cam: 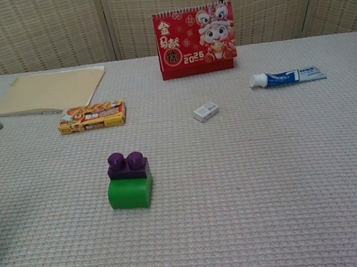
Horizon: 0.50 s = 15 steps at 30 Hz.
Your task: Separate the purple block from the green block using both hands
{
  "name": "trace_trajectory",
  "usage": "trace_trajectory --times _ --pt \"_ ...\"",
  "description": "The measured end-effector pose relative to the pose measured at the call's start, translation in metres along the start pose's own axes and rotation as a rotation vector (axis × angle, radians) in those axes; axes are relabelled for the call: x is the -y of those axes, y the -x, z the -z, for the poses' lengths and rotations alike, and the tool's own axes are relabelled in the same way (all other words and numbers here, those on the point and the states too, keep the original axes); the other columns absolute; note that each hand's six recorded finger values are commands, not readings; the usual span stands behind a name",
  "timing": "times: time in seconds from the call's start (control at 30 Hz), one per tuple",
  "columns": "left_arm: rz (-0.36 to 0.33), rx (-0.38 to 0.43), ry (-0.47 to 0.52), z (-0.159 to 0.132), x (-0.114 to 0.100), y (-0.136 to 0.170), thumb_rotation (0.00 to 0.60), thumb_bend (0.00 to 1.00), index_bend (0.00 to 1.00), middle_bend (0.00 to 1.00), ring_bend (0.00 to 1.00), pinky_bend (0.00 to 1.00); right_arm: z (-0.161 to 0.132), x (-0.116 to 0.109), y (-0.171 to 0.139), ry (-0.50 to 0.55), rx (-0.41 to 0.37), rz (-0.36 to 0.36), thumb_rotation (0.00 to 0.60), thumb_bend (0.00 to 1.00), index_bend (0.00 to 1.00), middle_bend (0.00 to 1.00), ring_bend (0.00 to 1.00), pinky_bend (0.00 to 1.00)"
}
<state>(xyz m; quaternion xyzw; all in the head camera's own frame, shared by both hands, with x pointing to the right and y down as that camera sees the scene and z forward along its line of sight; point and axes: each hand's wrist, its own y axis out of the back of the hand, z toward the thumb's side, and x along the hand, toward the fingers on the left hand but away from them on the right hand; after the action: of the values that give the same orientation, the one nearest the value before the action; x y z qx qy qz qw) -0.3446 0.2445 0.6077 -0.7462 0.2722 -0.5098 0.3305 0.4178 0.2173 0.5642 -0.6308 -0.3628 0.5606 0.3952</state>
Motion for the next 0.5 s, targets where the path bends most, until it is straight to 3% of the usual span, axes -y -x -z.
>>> trace_trajectory --times 0.13,0.3,0.5 --pt "-0.009 -0.001 0.039 -0.016 -0.008 -0.028 0.600 0.23 0.20 0.37 0.31 0.45 0.000 -0.001 0.001 0.008 0.006 0.005 0.600 0.28 0.00 0.00 0.00 0.00" --pt "-0.077 0.030 0.085 -0.039 -0.003 -0.058 0.600 0.24 0.32 0.33 0.21 0.30 0.003 0.002 0.004 0.014 0.017 -0.005 0.600 0.28 0.00 0.00 0.00 0.00" --pt "-0.072 0.052 0.092 -0.059 0.011 -0.091 0.600 0.26 0.33 0.22 0.10 0.14 0.008 0.000 0.009 0.020 0.034 0.000 0.600 0.28 0.00 0.00 0.00 0.00"
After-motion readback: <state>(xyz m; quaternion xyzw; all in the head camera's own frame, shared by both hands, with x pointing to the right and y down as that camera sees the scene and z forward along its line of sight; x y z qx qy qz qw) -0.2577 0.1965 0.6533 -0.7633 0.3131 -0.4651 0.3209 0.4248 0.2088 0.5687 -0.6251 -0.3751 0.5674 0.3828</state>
